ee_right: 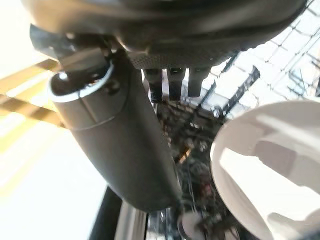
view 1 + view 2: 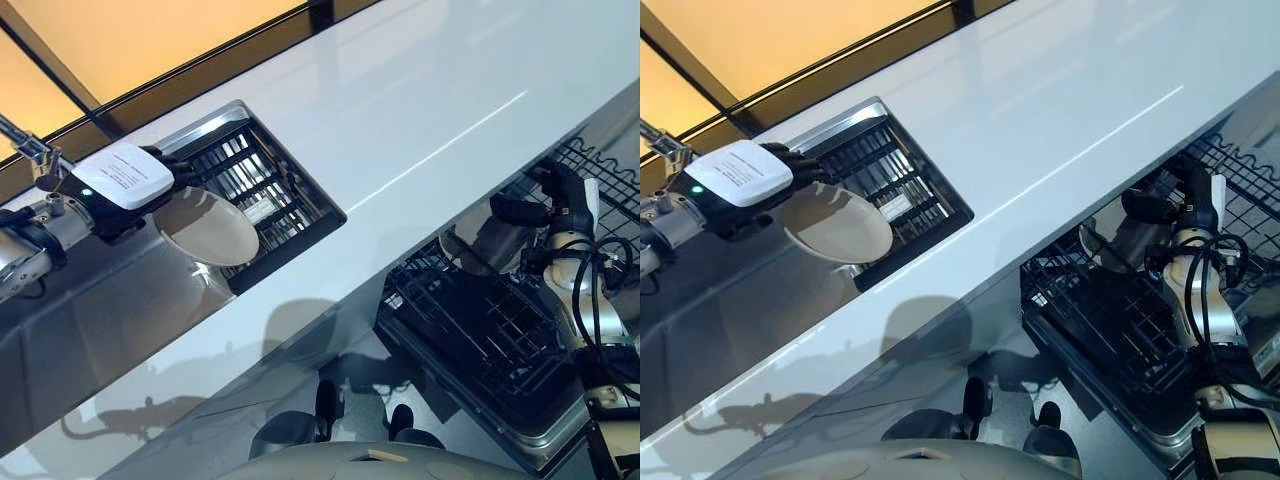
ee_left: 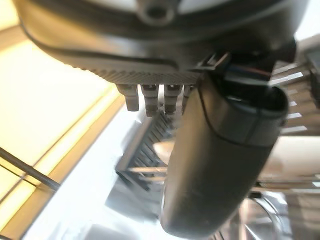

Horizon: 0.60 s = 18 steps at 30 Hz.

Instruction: Pick up plates and place into dishwasher.

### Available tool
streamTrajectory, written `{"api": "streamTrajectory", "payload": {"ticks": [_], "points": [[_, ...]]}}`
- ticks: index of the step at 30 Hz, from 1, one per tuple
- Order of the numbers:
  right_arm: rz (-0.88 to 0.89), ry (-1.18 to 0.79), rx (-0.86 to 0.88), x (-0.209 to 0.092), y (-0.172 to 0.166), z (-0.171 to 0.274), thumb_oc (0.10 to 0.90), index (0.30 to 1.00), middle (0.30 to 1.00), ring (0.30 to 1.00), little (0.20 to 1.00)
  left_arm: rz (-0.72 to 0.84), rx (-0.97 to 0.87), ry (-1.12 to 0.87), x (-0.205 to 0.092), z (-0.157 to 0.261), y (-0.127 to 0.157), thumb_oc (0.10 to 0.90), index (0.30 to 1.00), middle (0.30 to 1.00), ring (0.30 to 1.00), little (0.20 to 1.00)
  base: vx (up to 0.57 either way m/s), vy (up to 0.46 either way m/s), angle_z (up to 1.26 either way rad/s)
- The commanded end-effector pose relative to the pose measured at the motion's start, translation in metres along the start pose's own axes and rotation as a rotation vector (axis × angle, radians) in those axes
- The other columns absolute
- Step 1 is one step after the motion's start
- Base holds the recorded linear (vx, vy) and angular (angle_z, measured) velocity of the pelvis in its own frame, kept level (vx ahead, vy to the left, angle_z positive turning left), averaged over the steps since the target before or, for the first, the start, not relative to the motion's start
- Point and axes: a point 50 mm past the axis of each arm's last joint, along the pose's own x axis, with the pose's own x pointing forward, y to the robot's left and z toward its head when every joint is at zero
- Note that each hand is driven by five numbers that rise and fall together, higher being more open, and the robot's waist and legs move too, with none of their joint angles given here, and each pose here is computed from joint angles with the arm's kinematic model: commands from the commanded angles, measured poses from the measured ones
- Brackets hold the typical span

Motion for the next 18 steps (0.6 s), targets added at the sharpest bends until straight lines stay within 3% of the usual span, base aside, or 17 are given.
{"api": "streamTrajectory", "payload": {"ticks": [1,7,8,9,10,11,18], "points": [[-0.197,-0.755,0.277,-0.01,-0.054,0.14,0.8,0.9,0.9,0.9,0.9,0.019,-0.077,0.159,-0.007,-0.036,0.01,0.8,0.9,0.9,0.9,0.9,0.0,0.035,-0.16],[-0.173,-0.857,0.312,-0.021,-0.053,0.154,0.8,0.9,0.9,0.9,0.9,-0.098,-0.156,0.162,-0.003,-0.031,-0.003,0.8,0.9,0.9,0.9,0.9,-0.01,0.023,-0.1],[-0.164,-0.866,0.324,-0.023,-0.053,0.156,0.8,0.9,0.9,0.9,0.9,-0.098,-0.175,0.167,-0.003,-0.031,-0.004,0.756,0.862,0.862,0.862,0.856,-0.01,0.013,-0.07],[-0.156,-0.876,0.341,-0.025,-0.053,0.157,0.8,0.9,0.9,0.9,0.9,-0.088,-0.183,0.172,-0.002,-0.031,-0.005,0.366,0.528,0.528,0.528,0.466,-0.01,0.009,-0.04],[-0.152,-0.88,0.343,-0.026,-0.052,0.158,0.8,0.9,0.9,0.9,0.9,-0.082,-0.187,0.171,-0.001,-0.031,-0.006,0.295,0.467,0.467,0.467,0.395,0.0,0.0,0.0],[-0.145,-0.887,0.349,-0.027,-0.051,0.158,0.8,0.9,0.9,0.9,0.9,-0.069,-0.206,0.174,0.0,-0.03,-0.006,0.1,0.3,0.3,0.3,0.2,0.0,0.0,0.0],[-0.071,-0.987,0.448,-0.043,-0.05,0.168,0.8,0.9,0.9,0.9,0.9,0.201,-0.28,0.261,0.0,-0.034,-0.006,0.1,0.3,0.3,0.3,0.2,-0.01,-0.002,-0.04]]}}
